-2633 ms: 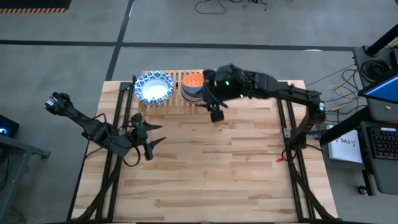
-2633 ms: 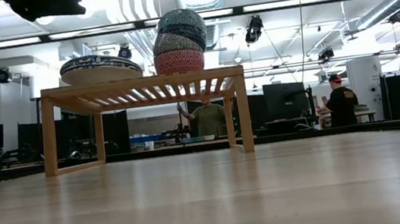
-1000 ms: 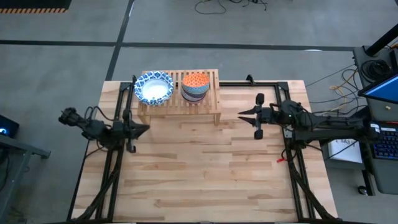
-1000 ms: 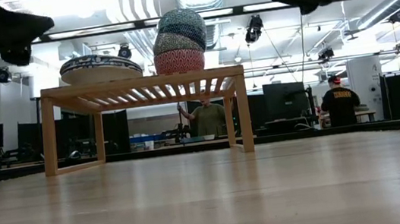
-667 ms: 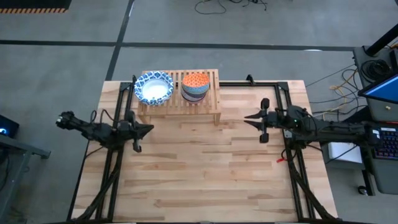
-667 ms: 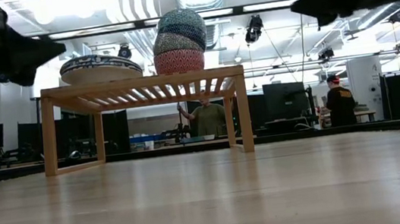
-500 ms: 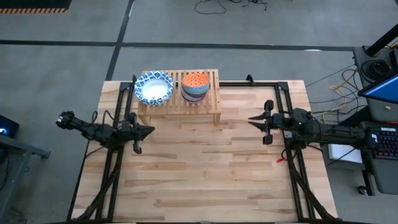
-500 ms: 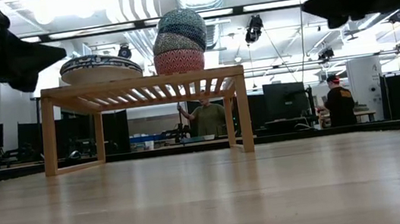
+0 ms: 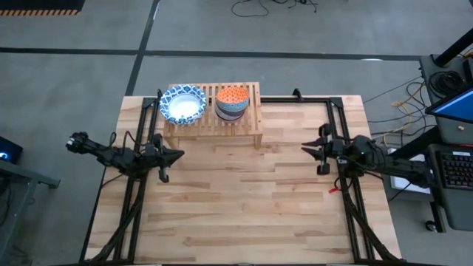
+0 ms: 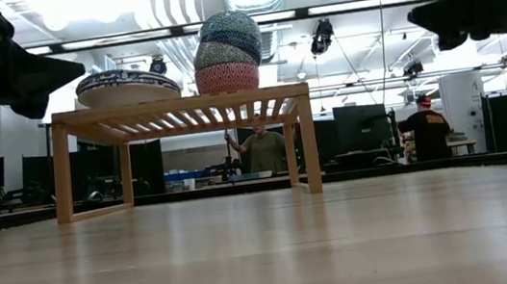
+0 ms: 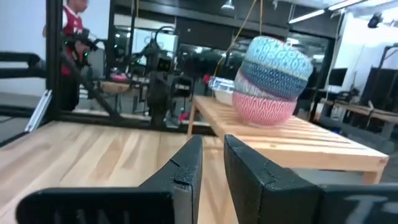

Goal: Place and stack bowls onto a shelf
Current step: Return to home position

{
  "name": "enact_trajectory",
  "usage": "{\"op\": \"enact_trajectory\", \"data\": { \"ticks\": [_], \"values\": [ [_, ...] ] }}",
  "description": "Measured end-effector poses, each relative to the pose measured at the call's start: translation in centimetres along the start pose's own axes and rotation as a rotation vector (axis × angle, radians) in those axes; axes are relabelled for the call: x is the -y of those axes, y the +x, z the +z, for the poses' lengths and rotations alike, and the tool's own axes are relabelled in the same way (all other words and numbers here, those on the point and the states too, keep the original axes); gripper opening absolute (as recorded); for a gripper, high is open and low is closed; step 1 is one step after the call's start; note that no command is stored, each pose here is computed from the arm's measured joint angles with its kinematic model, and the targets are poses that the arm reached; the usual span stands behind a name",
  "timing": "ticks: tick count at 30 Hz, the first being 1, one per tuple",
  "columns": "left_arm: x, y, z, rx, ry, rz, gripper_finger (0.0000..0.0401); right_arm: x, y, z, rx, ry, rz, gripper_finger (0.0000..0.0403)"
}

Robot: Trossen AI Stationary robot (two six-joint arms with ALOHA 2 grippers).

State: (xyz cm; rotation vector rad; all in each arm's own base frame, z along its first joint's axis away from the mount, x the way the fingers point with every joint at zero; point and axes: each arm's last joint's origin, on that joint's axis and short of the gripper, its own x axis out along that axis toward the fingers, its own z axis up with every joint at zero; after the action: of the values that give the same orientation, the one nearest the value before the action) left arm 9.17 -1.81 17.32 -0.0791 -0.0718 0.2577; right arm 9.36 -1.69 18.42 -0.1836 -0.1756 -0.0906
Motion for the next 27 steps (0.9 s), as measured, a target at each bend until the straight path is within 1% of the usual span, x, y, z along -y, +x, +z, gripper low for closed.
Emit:
{"op": "enact_trajectory", "data": {
  "ticks": [2, 5, 10, 13, 15, 18, 27],
  "values": [
    [0.0, 0.0, 0.0, -0.001, 0.001, 0.007, 0.0, -0.1, 0.1, -0.4, -0.044, 0.008, 0.014, 0.0056],
    [-0.1, 0.0, 0.0, -0.001, 0.01, 0.027, 0.0, -0.1, 0.2, -0.5, -0.053, 0.01, 0.022, 0.0056],
    [0.0, 0.1, -0.1, -0.009, 0.013, 0.027, 0.0, -0.1, 0.1, -0.8, -0.086, 0.036, 0.024, 0.0056],
    [0.0, 0.1, -0.1, -0.008, -0.003, 0.027, 0.0, -0.2, 0.1, -1.3, -0.134, -0.003, 0.033, 0.0056],
    [0.0, 0.1, -0.1, -0.01, -0.002, 0.027, 0.0, -0.3, 0.1, -1.6, -0.161, -0.003, 0.038, 0.0056],
    [0.0, 0.1, -0.1, -0.01, -0.003, 0.027, 0.0, -0.3, 0.1, -1.7, -0.172, 0.02, 0.035, 0.0056],
    [0.0, 0.1, -0.2, -0.013, 0.0, 0.027, 0.0, -0.3, 0.1, -1.7, -0.177, 0.02, 0.037, 0.0056]
  ]
}}
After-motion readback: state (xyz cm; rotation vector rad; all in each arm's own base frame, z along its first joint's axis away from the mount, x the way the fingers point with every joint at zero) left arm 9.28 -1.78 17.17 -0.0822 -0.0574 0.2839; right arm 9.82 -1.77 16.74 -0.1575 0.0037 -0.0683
